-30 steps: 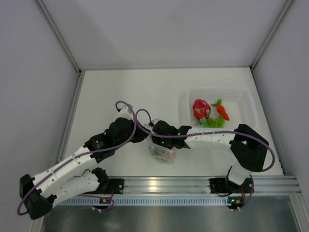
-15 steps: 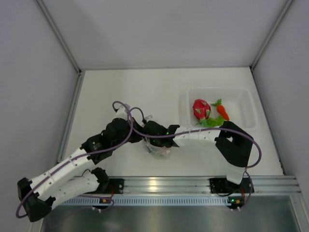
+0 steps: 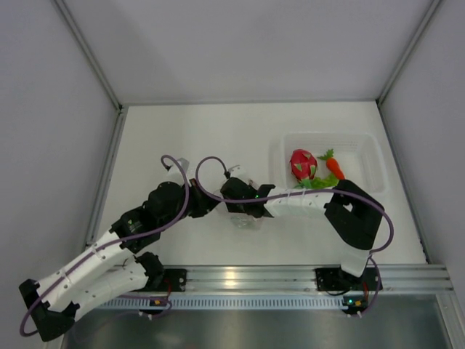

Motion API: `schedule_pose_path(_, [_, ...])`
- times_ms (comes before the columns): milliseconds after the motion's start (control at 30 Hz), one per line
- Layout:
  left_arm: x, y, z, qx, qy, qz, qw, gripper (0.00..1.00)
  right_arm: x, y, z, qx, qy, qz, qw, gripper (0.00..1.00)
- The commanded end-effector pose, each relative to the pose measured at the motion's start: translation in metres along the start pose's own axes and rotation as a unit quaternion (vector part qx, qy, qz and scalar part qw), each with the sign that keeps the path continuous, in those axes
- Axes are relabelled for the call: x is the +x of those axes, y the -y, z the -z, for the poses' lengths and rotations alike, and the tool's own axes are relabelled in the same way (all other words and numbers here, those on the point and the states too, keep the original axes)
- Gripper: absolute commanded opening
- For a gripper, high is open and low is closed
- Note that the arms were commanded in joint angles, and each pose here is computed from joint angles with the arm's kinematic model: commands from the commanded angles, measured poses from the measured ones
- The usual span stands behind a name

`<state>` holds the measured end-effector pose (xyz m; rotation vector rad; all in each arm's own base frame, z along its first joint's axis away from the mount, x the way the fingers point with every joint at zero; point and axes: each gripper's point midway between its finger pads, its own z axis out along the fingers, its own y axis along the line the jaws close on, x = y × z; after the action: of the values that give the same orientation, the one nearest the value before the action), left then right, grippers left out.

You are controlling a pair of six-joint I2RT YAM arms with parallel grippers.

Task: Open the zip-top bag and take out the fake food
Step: Pick up the fake fruit from the zipper food storage bag.

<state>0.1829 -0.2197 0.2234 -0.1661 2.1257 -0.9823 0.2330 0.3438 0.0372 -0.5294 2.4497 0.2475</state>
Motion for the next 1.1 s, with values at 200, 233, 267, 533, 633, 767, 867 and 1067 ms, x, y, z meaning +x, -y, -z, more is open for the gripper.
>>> schedule_pose_path(200, [-0.016, 0.032, 0.018, 0.067, 0.022, -0.001, 0.998, 0.00, 0.053, 0.114, 0.011, 0.183, -0.076, 0.040, 0.979, 0.62])
schedule_pose_path(233, [-0.015, 0.032, 0.018, 0.067, 0.020, 0.001, 0.998, 0.00, 0.053, 0.114, 0.012, 0.179, -0.072, 0.033, 0.981, 0.62])
schedule_pose_path(267, [-0.014, 0.032, 0.016, 0.066, 0.016, 0.003, 0.998, 0.00, 0.052, 0.116, 0.012, 0.173, -0.068, 0.021, 0.982, 0.61])
schedule_pose_path(533, [0.002, 0.032, 0.002, 0.061, -0.024, 0.007, 0.998, 0.00, 0.024, 0.082, 0.011, 0.107, -0.036, 0.021, 0.993, 0.69])
schedule_pose_path(633, [0.002, 0.034, 0.003, 0.066, -0.025, 0.004, 0.998, 0.00, 0.025, 0.083, 0.000, 0.116, -0.054, 0.040, 0.991, 0.74])
schedule_pose_path(767, [0.002, 0.034, 0.005, 0.068, -0.023, 0.003, 0.997, 0.00, 0.030, 0.079, -0.015, 0.106, -0.071, 0.054, 0.990, 0.76])
schedule_pose_path(867, [0.003, 0.032, 0.005, 0.068, -0.023, 0.002, 0.997, 0.00, 0.043, 0.080, -0.025, 0.101, -0.094, 0.061, 0.989, 0.75])
schedule_pose_path(1067, [0.002, 0.032, 0.007, 0.069, -0.019, -0.003, 0.997, 0.00, 0.049, 0.082, -0.025, 0.091, -0.100, 0.064, 0.989, 0.49])
